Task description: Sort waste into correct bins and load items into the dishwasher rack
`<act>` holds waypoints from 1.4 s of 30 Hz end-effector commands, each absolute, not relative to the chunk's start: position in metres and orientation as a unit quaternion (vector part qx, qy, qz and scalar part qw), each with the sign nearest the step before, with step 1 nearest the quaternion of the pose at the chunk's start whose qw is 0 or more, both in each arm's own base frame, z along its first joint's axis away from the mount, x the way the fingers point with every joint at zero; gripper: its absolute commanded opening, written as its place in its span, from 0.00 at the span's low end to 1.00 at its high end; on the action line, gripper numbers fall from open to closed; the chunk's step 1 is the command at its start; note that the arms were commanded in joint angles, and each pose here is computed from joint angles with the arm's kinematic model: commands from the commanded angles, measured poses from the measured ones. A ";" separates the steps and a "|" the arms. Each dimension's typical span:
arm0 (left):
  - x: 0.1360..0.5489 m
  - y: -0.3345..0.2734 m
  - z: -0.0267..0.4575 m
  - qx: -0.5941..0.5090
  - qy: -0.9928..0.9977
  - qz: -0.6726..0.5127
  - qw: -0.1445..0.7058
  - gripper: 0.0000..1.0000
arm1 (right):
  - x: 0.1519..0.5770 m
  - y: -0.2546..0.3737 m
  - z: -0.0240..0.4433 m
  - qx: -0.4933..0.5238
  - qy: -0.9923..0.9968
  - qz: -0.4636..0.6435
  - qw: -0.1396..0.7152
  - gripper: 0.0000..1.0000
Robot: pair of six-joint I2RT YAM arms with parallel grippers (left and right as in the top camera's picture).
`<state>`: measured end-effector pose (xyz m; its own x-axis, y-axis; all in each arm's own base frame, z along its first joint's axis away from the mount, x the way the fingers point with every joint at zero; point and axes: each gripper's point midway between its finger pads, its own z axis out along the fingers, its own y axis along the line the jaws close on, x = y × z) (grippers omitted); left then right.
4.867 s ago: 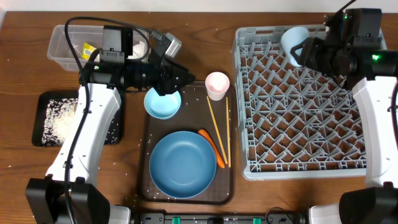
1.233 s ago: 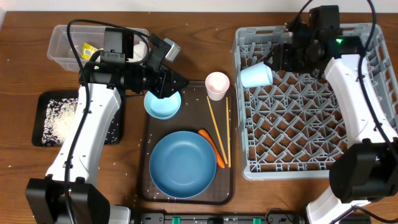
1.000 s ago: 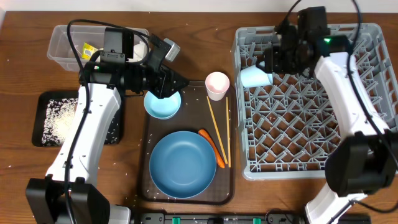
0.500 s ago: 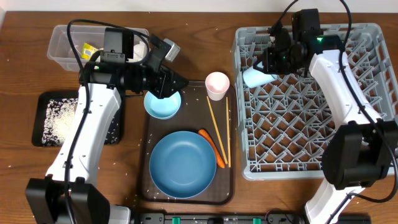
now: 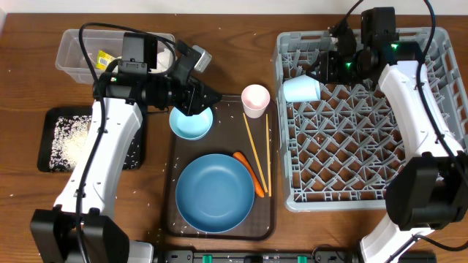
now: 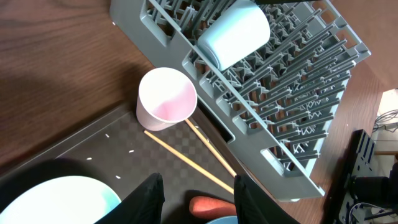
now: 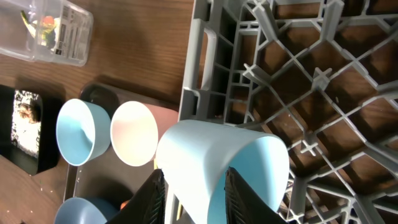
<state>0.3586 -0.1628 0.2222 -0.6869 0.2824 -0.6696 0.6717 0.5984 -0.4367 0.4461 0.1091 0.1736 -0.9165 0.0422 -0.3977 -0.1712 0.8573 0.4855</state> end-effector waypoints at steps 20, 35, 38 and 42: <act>0.360 -0.163 0.232 0.288 0.846 -0.343 0.291 0.38 | 0.438 0.125 0.171 -0.061 0.948 0.242 0.195 0.25; 0.359 -0.163 0.231 0.287 0.847 -0.343 0.288 0.38 | 0.435 0.121 0.168 -0.056 0.953 0.233 0.187 0.01; 0.359 -0.163 0.231 0.287 0.847 -0.343 0.288 0.38 | 0.435 0.123 0.169 -0.058 0.951 0.239 0.187 0.01; 0.359 -0.163 0.231 0.287 0.847 -0.343 0.288 0.38 | 0.434 0.128 0.176 -0.059 0.941 0.278 0.186 0.01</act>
<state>0.3580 -0.1623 0.2213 -0.6907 0.2835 -0.6653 0.6686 0.6009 -0.4381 0.4351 0.1204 0.1651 -0.9291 -0.0086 -0.3697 -0.1824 0.8803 0.4379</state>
